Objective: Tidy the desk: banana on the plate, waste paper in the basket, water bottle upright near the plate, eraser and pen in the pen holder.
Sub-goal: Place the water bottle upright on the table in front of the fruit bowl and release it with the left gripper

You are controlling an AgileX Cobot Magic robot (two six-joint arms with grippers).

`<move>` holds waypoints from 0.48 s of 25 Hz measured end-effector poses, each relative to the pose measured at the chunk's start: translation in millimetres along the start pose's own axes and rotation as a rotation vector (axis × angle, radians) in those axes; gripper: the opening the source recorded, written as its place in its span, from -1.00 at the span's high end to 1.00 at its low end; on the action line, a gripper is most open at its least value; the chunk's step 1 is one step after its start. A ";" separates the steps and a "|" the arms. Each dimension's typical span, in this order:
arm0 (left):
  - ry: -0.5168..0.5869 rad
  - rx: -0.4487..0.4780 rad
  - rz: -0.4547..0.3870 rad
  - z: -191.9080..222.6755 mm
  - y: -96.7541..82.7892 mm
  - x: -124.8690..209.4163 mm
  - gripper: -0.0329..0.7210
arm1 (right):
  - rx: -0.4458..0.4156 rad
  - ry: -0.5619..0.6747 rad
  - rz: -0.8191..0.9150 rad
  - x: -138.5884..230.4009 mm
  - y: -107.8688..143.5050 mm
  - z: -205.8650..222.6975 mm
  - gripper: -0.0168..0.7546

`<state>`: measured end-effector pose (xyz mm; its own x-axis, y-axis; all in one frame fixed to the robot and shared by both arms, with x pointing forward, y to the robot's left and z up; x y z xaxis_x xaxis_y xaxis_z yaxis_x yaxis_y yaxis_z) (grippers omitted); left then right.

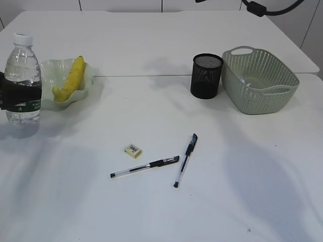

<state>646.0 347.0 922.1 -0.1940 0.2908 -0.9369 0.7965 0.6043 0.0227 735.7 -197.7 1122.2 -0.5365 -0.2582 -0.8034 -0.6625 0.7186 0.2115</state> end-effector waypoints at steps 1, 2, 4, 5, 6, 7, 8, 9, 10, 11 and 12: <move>0.000 -0.001 0.008 -0.3 -1.5 2.3 -0.08 | 0.000 0.000 0.000 0.0 0.0 0.0 -0.07; -0.004 -0.002 0.017 0.4 -3.5 4.1 -0.08 | 0.000 0.000 0.000 0.0 0.0 0.0 -0.07; -0.015 -0.013 0.038 1.0 -6.3 7.4 -0.08 | 0.000 0.000 0.000 0.0 0.0 0.0 -0.07; -0.018 -0.016 0.055 1.3 -8.5 9.7 -0.08 | 0.000 0.000 0.000 0.0 0.0 0.0 -0.07; -0.021 -0.022 0.071 1.5 -9.8 11.3 -0.08 | 0.000 0.000 0.000 0.0 0.0 0.0 -0.07; -0.024 -0.028 0.076 1.7 -11.6 13.5 -0.08 | 0.000 0.000 0.002 0.0 0.0 0.0 -0.07; -0.025 -0.034 0.089 1.9 -13.1 15.5 -0.08 | 0.000 0.000 0.002 0.0 0.0 0.0 -0.07; -0.025 -0.039 0.103 2.1 -14.1 17.1 -0.08 | 0.000 0.000 0.002 0.0 0.0 0.0 -0.07; -0.025 -0.045 0.112 2.2 -15.1 18.7 -0.08 | 0.000 0.000 0.002 0.0 0.0 0.0 -0.07; -0.027 -0.049 0.117 2.3 -16.3 20.0 -0.08 | 0.000 0.000 0.002 0.0 0.0 0.0 -0.07; -0.027 -0.053 0.119 3.0 -17.1 22.7 -0.08 | 0.000 0.000 0.002 0.0 0.0 0.0 -0.07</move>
<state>629.7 341.1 899.4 -0.0838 0.3431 -0.9356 0.7812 0.6055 0.1520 735.7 -197.7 1122.2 -0.5378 -0.2568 -0.8030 -0.6615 0.7191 0.2131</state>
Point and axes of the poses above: a point on each arm's last joint axis where the gripper is mounted, z pointing out along that axis toward the gripper, y along the wrist's bending axis when the last joint is at zero, x = y × z, the point moved 3 cm from there along z, pointing out along that axis toward the gripper, and after that the axes turned 12 degrees about z, right-handed, at the moved point
